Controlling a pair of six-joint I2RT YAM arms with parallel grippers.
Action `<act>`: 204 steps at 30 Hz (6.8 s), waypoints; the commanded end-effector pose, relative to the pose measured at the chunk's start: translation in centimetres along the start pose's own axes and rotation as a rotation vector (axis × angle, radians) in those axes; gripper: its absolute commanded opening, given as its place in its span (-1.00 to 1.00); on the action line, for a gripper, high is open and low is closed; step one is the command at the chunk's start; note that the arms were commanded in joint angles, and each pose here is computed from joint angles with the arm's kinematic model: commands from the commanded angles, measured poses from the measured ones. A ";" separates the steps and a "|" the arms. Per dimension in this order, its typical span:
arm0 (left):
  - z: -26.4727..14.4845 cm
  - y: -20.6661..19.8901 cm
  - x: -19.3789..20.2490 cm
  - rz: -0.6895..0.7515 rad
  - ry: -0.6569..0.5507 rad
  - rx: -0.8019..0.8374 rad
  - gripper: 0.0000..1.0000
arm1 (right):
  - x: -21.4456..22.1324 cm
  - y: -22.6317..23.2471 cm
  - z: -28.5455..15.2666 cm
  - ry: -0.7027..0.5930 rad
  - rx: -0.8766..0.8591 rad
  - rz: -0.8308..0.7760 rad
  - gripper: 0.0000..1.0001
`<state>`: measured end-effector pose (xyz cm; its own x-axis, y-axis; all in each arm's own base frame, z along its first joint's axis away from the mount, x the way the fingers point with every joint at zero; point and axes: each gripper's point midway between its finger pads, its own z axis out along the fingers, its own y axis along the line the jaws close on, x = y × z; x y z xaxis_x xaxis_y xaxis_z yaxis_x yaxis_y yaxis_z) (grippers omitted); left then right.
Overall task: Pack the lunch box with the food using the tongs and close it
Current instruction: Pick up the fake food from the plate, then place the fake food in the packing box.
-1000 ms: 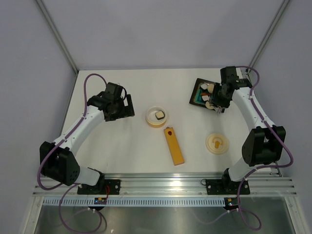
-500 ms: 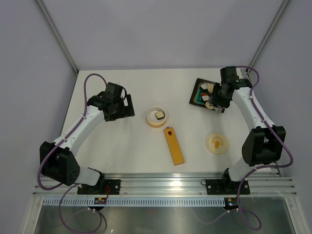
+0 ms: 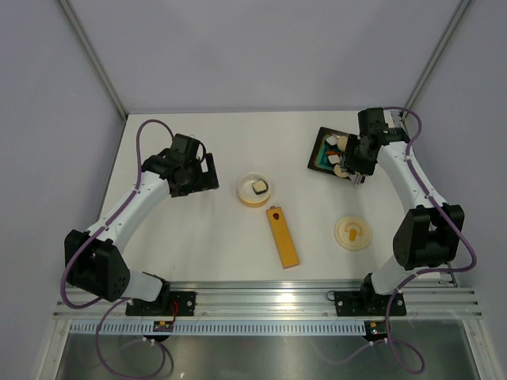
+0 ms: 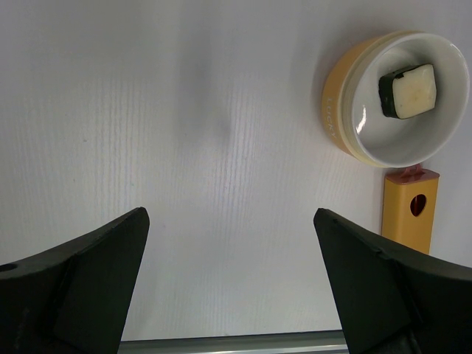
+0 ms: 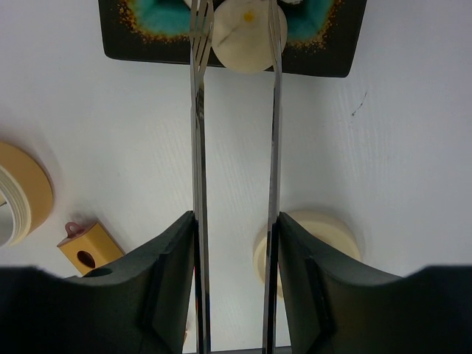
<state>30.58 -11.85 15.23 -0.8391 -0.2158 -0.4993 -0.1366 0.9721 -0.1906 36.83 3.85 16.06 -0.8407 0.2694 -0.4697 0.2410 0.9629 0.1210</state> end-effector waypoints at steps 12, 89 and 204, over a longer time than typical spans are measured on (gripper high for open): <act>0.2 -0.5 -0.2 0.007 -0.008 0.027 0.98 | -2.2 0.7 -0.2 -0.042 -0.022 -0.011 0.07; -0.3 0.4 0.6 0.003 -0.014 0.014 0.98 | -2.0 6.6 5.2 0.044 -0.170 -0.081 0.11; -3.7 1.7 -2.8 -0.088 -0.181 -0.016 0.98 | 0.6 13.8 -7.9 -0.114 -0.399 -0.189 -0.92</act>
<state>29.30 -10.14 16.02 -0.7988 -0.2654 -0.5399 -0.1878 0.9626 -0.1953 38.06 14.88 22.30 -0.7913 0.1696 -0.5874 -0.0318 0.9481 0.3165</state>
